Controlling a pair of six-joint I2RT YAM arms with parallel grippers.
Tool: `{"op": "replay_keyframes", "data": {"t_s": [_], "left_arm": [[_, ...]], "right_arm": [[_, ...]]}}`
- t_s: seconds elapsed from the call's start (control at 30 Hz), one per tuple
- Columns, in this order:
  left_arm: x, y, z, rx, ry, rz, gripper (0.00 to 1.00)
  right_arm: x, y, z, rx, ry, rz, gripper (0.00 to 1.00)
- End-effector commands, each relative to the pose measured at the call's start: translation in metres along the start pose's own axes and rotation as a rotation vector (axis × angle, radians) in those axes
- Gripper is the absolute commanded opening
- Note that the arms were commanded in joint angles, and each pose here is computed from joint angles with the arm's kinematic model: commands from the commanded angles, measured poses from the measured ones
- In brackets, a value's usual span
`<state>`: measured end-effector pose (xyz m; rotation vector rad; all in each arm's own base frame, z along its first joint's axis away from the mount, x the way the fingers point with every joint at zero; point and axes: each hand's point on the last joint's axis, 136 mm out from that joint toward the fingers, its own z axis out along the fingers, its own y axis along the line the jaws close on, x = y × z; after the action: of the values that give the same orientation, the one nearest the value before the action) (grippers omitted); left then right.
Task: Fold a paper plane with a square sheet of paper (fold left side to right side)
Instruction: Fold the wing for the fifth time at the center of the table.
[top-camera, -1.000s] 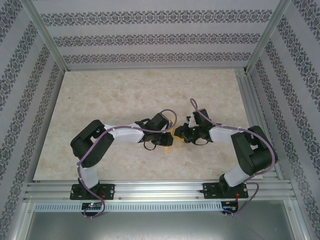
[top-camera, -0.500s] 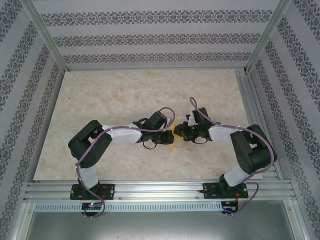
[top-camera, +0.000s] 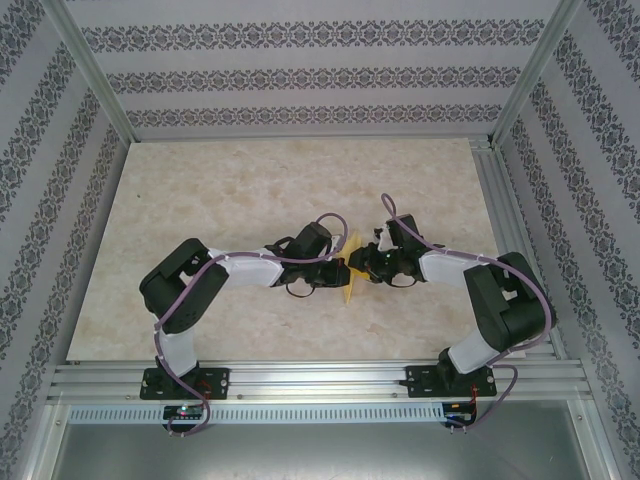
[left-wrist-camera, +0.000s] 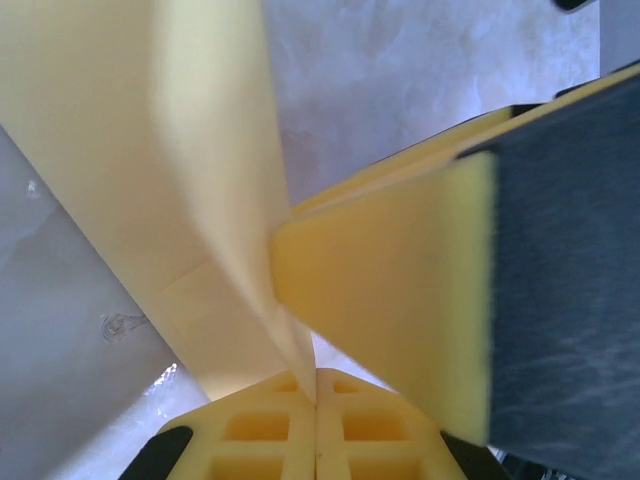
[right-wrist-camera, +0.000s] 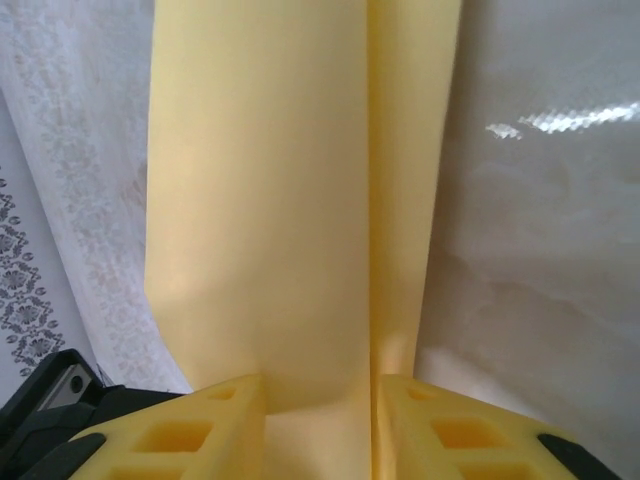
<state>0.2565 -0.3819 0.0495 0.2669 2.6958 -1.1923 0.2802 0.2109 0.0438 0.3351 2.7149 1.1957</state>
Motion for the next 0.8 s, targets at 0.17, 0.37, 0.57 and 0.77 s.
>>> {"op": "replay_keyframes", "data": {"t_s": [0.17, 0.37, 0.57, 0.77], "left_arm": [[-0.002, 0.005, 0.012, 0.042, -0.003, -0.030, 0.07], [-0.001, 0.006, 0.016, 0.057, 0.000, -0.042, 0.07], [0.001, 0.007, 0.019, 0.071, 0.005, -0.054, 0.06], [0.001, 0.007, 0.019, 0.074, 0.003, -0.058, 0.06]], "right_arm": [[-0.005, -0.007, -0.008, 0.014, -0.028, -0.021, 0.36], [-0.005, -0.010, -0.001, 0.022, -0.015, -0.019, 0.35], [-0.007, -0.016, 0.004, 0.039, -0.013, -0.013, 0.34], [-0.008, -0.017, 0.010, 0.045, -0.003, -0.010, 0.32]]}}
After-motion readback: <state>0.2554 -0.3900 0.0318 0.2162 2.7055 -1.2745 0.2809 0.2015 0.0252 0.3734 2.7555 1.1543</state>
